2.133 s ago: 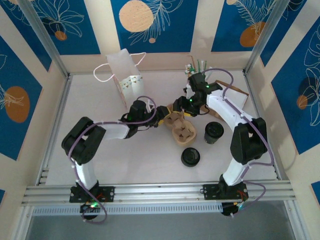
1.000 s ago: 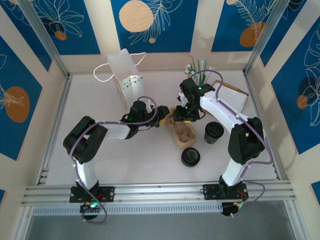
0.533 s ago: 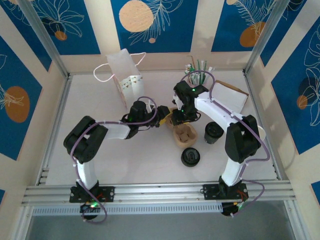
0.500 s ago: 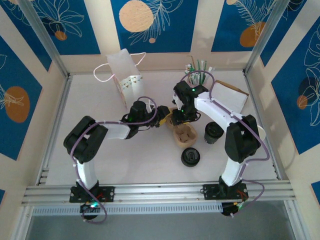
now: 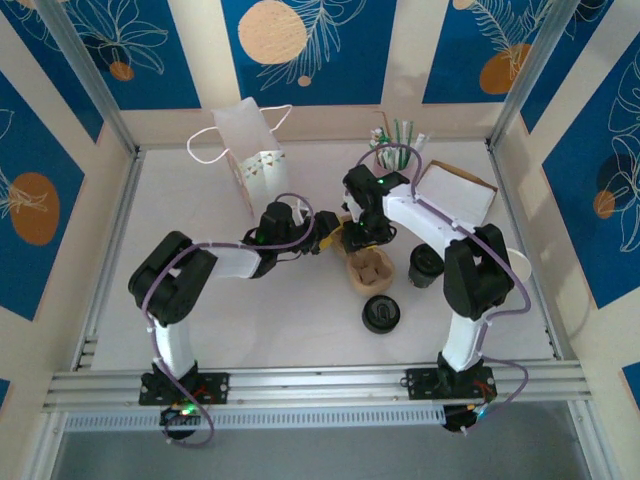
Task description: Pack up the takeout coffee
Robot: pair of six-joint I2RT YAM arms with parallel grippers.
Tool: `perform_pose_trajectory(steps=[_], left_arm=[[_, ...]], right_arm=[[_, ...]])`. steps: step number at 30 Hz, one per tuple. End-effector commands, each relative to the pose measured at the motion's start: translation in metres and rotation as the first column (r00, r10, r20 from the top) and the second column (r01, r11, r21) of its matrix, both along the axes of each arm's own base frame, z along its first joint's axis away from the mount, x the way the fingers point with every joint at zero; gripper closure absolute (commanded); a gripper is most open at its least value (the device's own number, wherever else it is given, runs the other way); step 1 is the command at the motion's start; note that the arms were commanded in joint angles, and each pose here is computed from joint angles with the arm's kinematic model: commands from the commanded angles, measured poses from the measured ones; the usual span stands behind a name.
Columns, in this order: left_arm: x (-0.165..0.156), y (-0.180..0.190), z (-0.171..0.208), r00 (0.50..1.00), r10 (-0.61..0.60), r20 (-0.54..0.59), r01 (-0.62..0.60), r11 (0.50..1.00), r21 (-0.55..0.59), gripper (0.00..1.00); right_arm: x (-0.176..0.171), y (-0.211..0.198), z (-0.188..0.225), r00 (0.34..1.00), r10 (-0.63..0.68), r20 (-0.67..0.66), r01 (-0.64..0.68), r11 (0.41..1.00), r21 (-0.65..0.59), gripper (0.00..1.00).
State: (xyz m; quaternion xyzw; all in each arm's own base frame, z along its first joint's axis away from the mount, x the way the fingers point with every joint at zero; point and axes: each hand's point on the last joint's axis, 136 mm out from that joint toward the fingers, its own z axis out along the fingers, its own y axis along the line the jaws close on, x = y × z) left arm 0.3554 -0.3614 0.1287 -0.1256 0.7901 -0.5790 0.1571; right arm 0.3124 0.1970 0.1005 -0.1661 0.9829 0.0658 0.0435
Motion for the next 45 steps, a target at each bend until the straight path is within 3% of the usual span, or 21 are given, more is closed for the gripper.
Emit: perform_pose_trajectory(steps=[1,27,40,45], left_arm=[[-0.005,-0.004,-0.005,1.000,-0.022,-0.005,0.022,1.000,-0.007,0.36],[-0.005,-0.004,-0.007,1.000,-0.023,-0.006,0.023,1.000,0.000,0.36],[-0.005,-0.004,-0.007,1.000,-0.022,-0.007,0.021,1.000,-0.003,0.36],[-0.005,-0.004,-0.008,1.000,-0.020,-0.006,0.020,1.000,-0.001,0.36]], right_arm=[[-0.002,0.002,-0.006,1.000,0.020,-0.007,-0.020,1.000,-0.020,0.53],[0.003,-0.009,0.000,0.999,-0.020,0.033,0.023,0.995,-0.096,0.47],[0.000,-0.002,-0.012,1.000,-0.021,-0.007,0.021,0.997,-0.072,0.53],[0.001,-0.003,-0.007,1.000,-0.026,0.006,0.026,0.997,-0.071,0.61]])
